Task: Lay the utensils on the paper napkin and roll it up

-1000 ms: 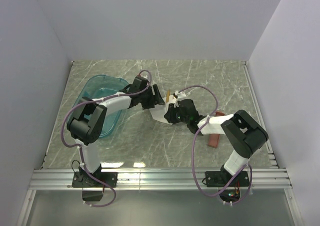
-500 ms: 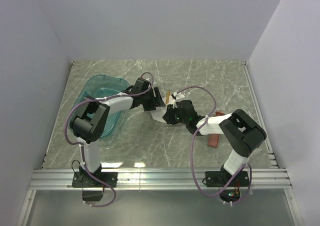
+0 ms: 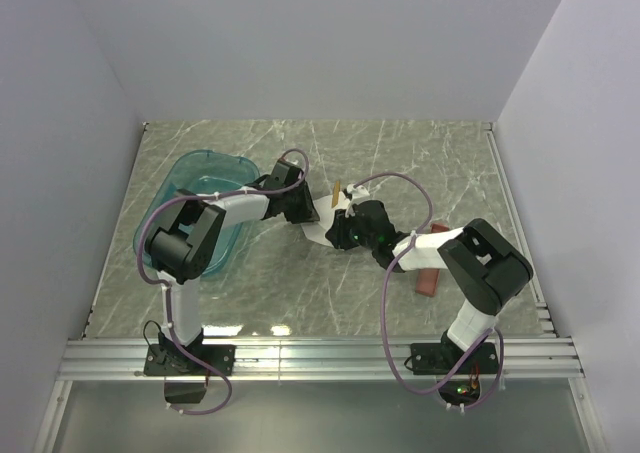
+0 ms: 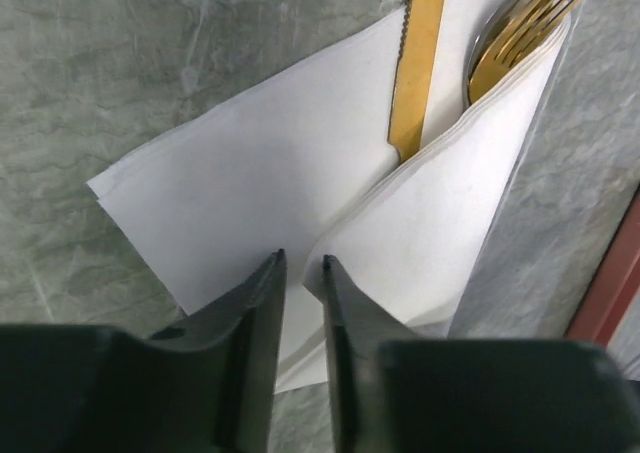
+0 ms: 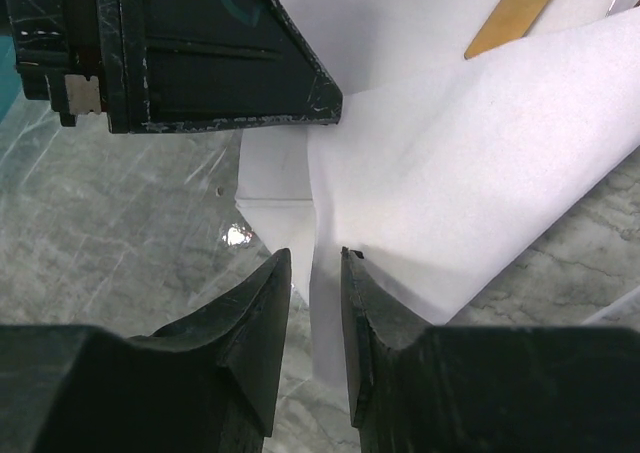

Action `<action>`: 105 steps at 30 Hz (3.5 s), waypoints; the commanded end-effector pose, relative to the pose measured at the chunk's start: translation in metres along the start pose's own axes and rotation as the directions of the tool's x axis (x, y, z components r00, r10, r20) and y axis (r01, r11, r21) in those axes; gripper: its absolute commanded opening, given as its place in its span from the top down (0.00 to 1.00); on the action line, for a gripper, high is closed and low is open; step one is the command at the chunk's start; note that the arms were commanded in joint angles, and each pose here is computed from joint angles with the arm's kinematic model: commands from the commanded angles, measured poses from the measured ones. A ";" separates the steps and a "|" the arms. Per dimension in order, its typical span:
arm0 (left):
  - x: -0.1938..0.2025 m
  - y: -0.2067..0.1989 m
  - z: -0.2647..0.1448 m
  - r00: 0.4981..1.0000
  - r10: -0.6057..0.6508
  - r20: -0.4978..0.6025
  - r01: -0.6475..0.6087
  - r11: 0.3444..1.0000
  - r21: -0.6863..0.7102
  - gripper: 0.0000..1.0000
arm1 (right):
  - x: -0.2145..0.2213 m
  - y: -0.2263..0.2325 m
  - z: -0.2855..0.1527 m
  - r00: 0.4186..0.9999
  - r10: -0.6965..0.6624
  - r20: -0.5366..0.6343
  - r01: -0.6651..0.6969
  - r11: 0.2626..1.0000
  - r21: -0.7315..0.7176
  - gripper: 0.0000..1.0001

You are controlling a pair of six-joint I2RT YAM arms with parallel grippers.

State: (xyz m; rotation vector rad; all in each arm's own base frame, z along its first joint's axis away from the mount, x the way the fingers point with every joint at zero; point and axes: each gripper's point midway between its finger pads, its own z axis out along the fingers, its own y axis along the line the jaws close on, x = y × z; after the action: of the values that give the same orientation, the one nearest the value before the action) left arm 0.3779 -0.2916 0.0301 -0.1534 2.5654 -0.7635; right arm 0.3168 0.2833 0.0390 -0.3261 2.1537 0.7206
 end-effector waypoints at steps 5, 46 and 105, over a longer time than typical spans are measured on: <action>0.003 0.002 0.002 1.000 0.031 0.001 -0.031 1.000 0.000 0.81 | -0.029 0.014 -0.004 0.997 0.024 0.073 -0.022 0.999 -0.028 0.68; 0.006 0.000 0.002 0.998 0.059 0.010 -0.059 0.998 0.018 1.00 | -0.094 -0.018 -0.018 0.992 0.090 0.088 -0.110 0.961 0.255 0.86; 0.019 0.019 0.012 0.999 0.012 -0.034 -0.014 0.997 -0.072 1.00 | -0.099 -0.109 0.062 0.992 0.101 -0.072 -0.046 0.837 0.546 0.83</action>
State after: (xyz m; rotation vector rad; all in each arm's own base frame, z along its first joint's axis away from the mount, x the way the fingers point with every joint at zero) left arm 0.3749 -0.2941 0.0245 -0.1178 2.5546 -0.7543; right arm 0.4703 0.2481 0.0232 0.0180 2.3814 0.1720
